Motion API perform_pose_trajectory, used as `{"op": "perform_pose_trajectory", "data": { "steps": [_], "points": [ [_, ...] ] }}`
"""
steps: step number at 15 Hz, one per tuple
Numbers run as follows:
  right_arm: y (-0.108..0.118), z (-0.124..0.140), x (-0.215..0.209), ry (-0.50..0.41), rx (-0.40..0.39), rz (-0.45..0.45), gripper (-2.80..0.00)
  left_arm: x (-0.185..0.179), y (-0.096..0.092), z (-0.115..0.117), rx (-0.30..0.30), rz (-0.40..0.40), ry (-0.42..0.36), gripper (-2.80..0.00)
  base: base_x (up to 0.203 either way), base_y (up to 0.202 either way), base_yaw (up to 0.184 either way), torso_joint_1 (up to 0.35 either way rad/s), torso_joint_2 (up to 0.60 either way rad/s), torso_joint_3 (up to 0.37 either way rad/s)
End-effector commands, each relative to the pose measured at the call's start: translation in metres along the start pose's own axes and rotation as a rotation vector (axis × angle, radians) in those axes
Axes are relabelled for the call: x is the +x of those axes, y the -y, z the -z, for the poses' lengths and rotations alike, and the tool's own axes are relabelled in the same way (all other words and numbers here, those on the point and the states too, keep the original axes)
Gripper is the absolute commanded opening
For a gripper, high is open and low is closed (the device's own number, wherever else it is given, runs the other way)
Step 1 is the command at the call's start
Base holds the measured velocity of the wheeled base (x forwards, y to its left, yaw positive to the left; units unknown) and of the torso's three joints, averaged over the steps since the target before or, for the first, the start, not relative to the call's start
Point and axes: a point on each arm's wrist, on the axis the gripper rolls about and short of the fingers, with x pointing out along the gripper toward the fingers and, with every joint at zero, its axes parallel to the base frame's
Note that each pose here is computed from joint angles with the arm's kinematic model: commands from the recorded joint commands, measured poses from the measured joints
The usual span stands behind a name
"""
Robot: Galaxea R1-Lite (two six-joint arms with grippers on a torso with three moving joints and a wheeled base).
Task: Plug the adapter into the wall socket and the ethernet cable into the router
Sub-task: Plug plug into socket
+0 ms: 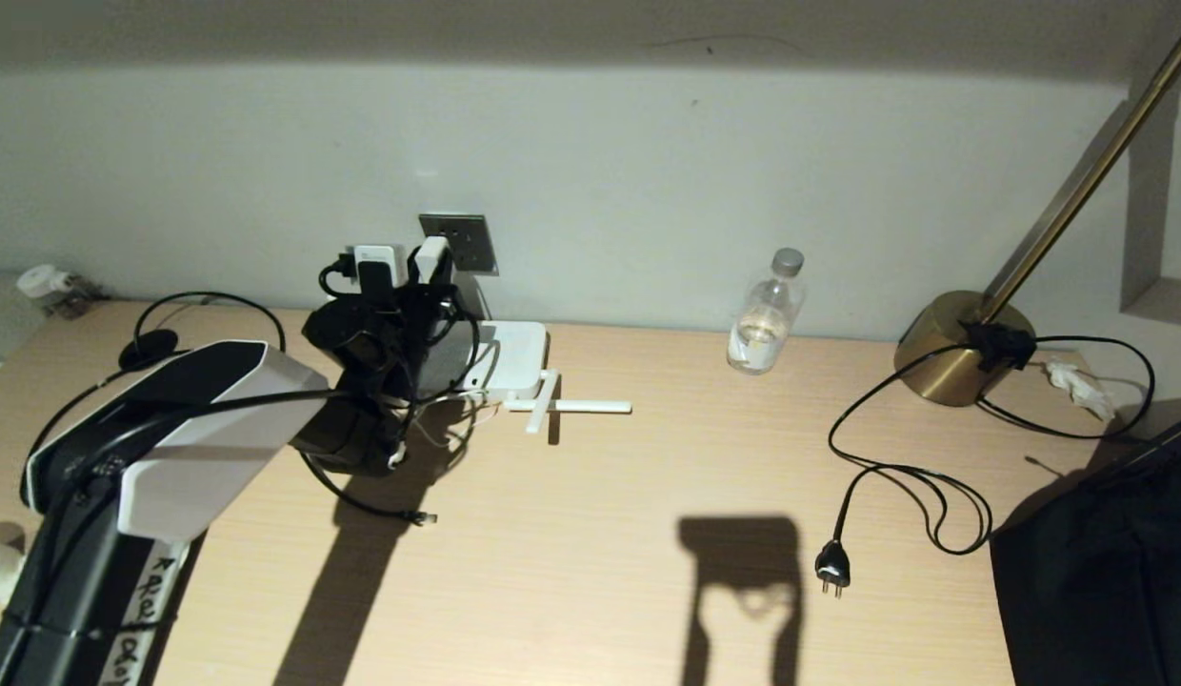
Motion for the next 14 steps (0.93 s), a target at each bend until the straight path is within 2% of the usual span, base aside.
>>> {"op": "perform_pose_trajectory", "data": {
  "steps": [1, 14],
  "points": [
    [0.0000, -0.0001, 0.0001, -0.001, 0.000, 0.000, -2.80, -0.0002, 0.0001, 0.0007, 0.001, -0.002, 0.006, -2.80, 0.000, 0.000, 0.000, 0.000, 0.00, 0.000],
    [0.0000, -0.0001, 0.0001, -0.001, 0.000, 0.000, -2.80, 0.0042, 0.0057, -0.0055, -0.008, 0.005, 0.036, -2.80, 0.000, 0.000, 0.000, 0.000, 0.00, 0.000]
  ]
}}
